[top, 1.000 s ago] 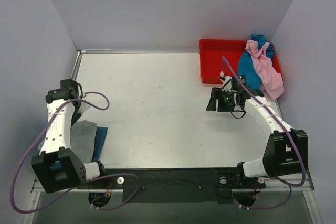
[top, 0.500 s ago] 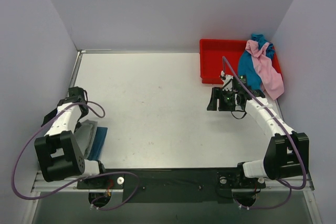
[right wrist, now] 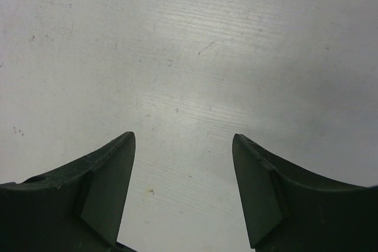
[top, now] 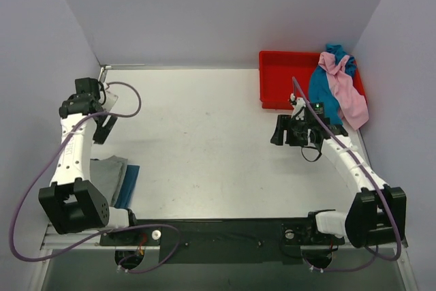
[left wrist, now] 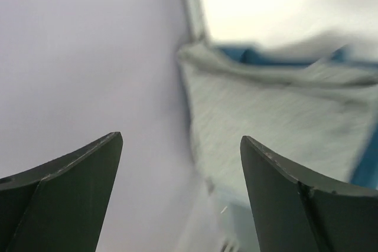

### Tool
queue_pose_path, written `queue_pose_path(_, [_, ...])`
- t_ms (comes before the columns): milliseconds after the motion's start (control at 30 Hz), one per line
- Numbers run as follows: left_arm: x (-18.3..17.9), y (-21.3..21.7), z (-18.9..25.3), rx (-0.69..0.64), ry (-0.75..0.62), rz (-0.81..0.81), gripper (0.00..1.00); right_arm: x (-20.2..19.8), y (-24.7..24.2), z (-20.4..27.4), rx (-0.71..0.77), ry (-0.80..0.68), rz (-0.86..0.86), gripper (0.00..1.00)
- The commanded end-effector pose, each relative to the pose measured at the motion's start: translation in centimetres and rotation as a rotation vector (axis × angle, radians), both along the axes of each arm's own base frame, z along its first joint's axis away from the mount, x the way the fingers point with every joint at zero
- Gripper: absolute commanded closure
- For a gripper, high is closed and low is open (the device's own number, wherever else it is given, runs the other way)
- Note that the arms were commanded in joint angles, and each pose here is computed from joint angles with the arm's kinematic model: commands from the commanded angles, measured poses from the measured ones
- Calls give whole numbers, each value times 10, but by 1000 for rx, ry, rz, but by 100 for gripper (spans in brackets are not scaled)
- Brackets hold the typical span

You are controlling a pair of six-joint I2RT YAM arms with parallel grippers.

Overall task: Fold and stack the t-shirts
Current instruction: Put the neatly folded tshirt into the corner of the board with the left arm

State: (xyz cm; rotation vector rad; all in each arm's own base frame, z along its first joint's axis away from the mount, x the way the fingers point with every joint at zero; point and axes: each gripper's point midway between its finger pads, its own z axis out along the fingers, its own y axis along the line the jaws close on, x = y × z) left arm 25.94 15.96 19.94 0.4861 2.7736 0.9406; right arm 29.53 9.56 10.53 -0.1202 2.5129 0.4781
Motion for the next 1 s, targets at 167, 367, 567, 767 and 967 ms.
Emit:
queue_pose_path(167, [72, -163, 17, -666, -625, -425, 7, 8, -39, 34, -107, -454, -146, 36])
queue_pose_path(367, [71, -213, -36, -777, -660, -430, 7, 5, -87, 26, -245, -636, -363, 25])
queue_pose_path(567, [76, -217, -52, -844, -804, -369, 7, -10, -104, -1, -276, -680, -448, 16])
queue_pose_path(767, [73, -192, -77, -759, -914, -258, 7, -23, -114, -15, -290, -743, -503, 0])
queue_pose_path(967, [60, -192, -106, -747, -858, -281, 7, -25, -112, -25, -275, -726, -500, 0])
